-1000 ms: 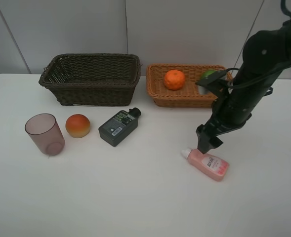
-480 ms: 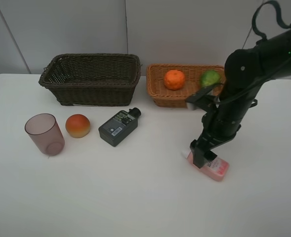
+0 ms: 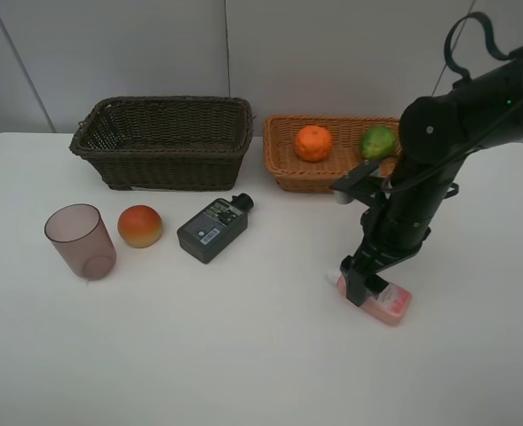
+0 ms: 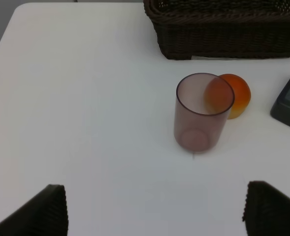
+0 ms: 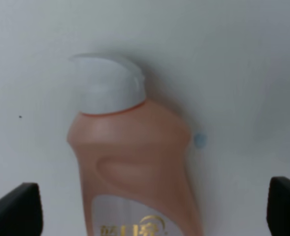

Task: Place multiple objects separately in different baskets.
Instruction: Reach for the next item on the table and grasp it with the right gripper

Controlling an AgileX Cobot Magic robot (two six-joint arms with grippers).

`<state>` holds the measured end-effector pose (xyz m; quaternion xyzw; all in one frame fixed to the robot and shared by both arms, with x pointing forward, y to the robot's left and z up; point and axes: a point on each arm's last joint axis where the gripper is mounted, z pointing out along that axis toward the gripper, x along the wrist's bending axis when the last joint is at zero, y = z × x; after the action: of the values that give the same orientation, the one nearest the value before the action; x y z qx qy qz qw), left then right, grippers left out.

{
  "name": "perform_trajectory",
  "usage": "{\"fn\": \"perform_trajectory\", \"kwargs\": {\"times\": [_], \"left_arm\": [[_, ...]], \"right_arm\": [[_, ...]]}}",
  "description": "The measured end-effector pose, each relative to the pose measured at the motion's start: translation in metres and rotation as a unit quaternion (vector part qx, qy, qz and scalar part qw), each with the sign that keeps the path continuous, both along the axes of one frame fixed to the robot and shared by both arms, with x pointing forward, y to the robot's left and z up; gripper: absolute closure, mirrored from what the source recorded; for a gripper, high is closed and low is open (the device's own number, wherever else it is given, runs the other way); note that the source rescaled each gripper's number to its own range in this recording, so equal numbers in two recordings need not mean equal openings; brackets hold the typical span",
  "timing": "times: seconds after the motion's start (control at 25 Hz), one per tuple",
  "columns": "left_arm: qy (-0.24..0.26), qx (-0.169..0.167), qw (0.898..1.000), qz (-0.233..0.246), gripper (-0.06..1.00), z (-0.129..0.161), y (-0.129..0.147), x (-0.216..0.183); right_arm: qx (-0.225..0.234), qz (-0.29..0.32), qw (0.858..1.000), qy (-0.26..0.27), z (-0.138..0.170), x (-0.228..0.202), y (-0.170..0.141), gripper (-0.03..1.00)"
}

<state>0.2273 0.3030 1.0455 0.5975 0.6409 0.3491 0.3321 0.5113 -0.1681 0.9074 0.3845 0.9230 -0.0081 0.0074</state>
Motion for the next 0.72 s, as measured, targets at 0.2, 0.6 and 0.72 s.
{"fn": "perform_trajectory", "kwargs": {"times": [0.2,0.6,0.72], "left_arm": [[0.0,0.0,1.0,0.0,0.02,0.0,0.0,0.0],[0.0,0.0,1.0,0.0,0.02,0.0,0.0,0.0],[0.0,0.0,1.0,0.0,0.02,0.0,0.0,0.0]], "right_arm": [[0.0,0.016,1.0,0.002,-0.008,-0.006,-0.003,-0.03],[0.002,0.022,1.0,0.002,-0.016,-0.004,-0.002,-0.03],[0.0,0.022,1.0,0.005,-0.021,-0.003,-0.001,-0.03]]}}
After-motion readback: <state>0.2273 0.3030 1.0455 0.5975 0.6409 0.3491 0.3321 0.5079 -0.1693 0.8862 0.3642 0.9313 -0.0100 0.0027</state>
